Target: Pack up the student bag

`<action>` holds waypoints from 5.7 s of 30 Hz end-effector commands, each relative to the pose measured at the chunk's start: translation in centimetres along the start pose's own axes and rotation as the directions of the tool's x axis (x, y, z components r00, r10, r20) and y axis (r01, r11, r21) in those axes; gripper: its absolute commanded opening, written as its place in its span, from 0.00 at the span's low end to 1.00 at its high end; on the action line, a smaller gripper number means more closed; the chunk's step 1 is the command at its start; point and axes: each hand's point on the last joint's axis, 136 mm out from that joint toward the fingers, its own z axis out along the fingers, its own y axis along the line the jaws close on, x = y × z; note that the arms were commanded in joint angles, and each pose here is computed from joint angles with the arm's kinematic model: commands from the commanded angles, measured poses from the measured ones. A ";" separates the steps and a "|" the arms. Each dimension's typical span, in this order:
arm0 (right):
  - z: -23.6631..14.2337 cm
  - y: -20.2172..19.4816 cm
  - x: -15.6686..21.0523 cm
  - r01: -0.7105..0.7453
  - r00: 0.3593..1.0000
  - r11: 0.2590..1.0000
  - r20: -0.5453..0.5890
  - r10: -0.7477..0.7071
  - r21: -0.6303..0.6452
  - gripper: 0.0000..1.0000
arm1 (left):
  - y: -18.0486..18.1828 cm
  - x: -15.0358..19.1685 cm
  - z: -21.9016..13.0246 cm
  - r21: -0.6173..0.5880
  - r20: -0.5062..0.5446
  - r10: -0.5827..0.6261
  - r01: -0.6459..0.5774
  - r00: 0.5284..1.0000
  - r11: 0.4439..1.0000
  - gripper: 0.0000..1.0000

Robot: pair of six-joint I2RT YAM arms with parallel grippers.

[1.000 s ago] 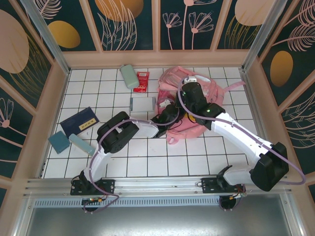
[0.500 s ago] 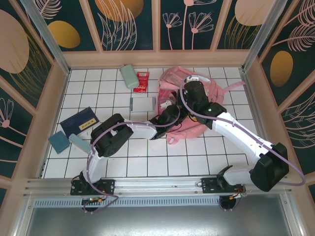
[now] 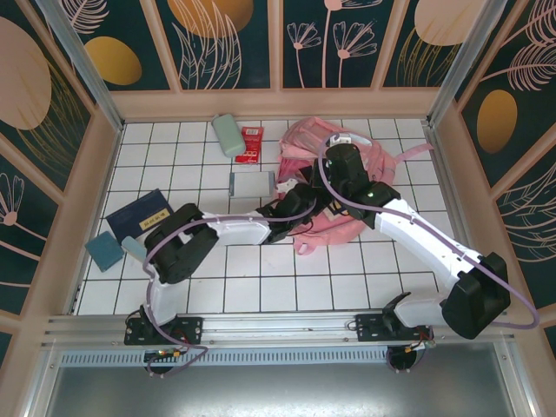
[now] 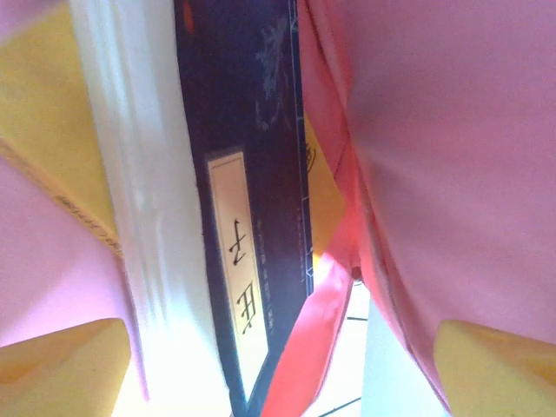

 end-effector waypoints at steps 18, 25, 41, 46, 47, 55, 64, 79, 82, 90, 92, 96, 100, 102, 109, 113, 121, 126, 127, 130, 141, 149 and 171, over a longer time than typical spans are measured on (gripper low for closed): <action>1.3 2.6 5.9 -0.020 0.999 0.985 -0.041 0.013 -0.172 0.10 | 10.3 -14.0 -16.7 -0.365 0.360 0.241 -0.102 0.901 0.925 0.98; 2.1 3.3 8.3 -0.017 0.996 0.980 -0.086 0.000 -0.196 0.06 | 16.4 -19.8 -21.3 -0.503 0.437 0.283 -0.029 0.854 0.864 0.99; 1.1 4.1 7.5 -0.018 0.997 0.976 -0.075 0.002 -0.219 0.00 | 26.8 -31.0 -22.7 -0.653 0.544 0.224 0.240 0.809 0.718 0.98; 1.0 4.2 8.0 -0.016 0.997 0.975 -0.084 -0.003 -0.223 0.00 | 26.7 -32.9 -23.5 -0.669 0.569 0.259 0.257 0.781 0.698 0.99; 1.1 4.2 8.3 -0.015 0.996 0.975 -0.090 -0.005 -0.222 0.00 | 26.7 -33.1 -23.4 -0.670 0.568 0.260 0.256 0.781 0.696 0.99; 1.4 4.1 10.0 -0.007 0.992 0.975 -0.128 -0.022 -0.221 0.25 | 29.8 -29.7 -19.7 -0.622 0.475 0.071 0.277 0.877 0.733 0.98; 1.4 4.5 10.4 -0.009 0.991 0.973 -0.129 -0.022 -0.229 0.43 | 27.6 -23.6 -15.3 -0.528 0.328 -0.020 0.201 0.945 0.825 0.95; 1.8 6.7 10.2 0.001 0.990 0.960 -0.134 -0.040 -0.279 0.45 | 22.2 -9.9 -11.7 -0.417 0.126 -0.051 0.099 0.991 0.903 0.94; 2.1 7.6 10.3 0.009 0.989 0.953 -0.139 -0.053 -0.302 0.45 | 21.9 -9.2 -13.5 -0.423 0.141 -0.031 0.089 0.990 0.902 0.95; 3.7 11.0 10.5 0.039 0.983 0.933 -0.152 -0.100 -0.358 0.44 | 22.9 -8.4 -19.0 -0.425 0.184 -0.015 0.094 0.983 0.901 0.95; 4.0 12.3 10.9 0.041 0.979 0.917 -0.168 -0.116 -0.396 0.43 | 22.5 -8.8 -20.0 -0.413 0.199 -0.001 0.085 0.980 0.907 0.95; 5.0 14.9 12.0 0.044 0.970 0.887 -0.194 -0.148 -0.459 0.39 | 22.4 -9.6 -21.8 -0.418 0.249 0.017 0.092 0.968 0.904 0.97; 6.3 16.9 13.9 0.037 0.953 0.859 -0.242 -0.185 -0.510 0.38 | 24.1 -9.2 -23.0 -0.446 0.275 -0.032 0.157 0.961 0.881 0.94; 6.9 17.9 15.2 0.028 0.939 0.840 -0.275 -0.208 -0.542 0.38 | 25.3 -9.3 -24.0 -0.494 0.294 -0.031 0.179 0.955 0.851 0.94; 9.7 20.0 19.2 0.020 0.893 0.814 -0.356 -0.276 -0.581 0.34 | 27.1 -8.9 -26.0 -0.539 0.326 -0.057 0.235 0.944 0.809 0.95; 11.6 20.5 21.6 0.020 0.862 0.809 -0.399 -0.311 -0.588 0.33 | 27.9 -8.7 -25.9 -0.530 0.326 -0.063 0.238 0.943 0.814 0.95; 13.6 20.2 24.9 0.031 0.816 0.810 -0.453 -0.358 -0.586 0.34 | 27.7 -8.8 -24.3 -0.445 0.338 -0.078 0.233 0.938 0.865 0.87; 13.9 19.0 26.4 0.047 0.795 0.822 -0.477 -0.375 -0.568 0.34 | 27.6 -9.5 -24.0 -0.459 0.354 -0.031 0.202 0.935 0.865 0.83; 13.6 19.1 26.6 0.036 0.788 0.815 -0.485 -0.379 -0.578 0.32 | 27.6 -9.5 -23.9 -0.462 0.352 -0.025 0.197 0.936 0.865 0.83; 11.6 20.1 27.0 -0.047 0.770 0.766 -0.512 -0.381 -0.641 0.28 | 27.5 -9.4 -23.3 -0.473 0.335 -0.008 0.176 0.942 0.864 0.82; 10.7 19.0 26.6 -0.056 0.775 0.787 -0.523 -0.354 -0.614 0.34 | 29.6 -8.7 -23.2 -0.552 0.289 0.031 0.141 0.957 0.822 0.65; 12.3 18.7 29.4 -0.070 0.728 0.798 -0.578 -0.369 -0.599 0.36 | 30.4 -8.5 -23.7 -0.565 0.288 0.039 0.138 0.957 0.813 0.42; 3.6 24.8 24.8 -0.389 0.712 0.468 -0.581 -0.394 -0.794 0.31 | 30.0 -8.3 -23.6 -0.525 0.282 0.022 0.135 0.959 0.841 0.33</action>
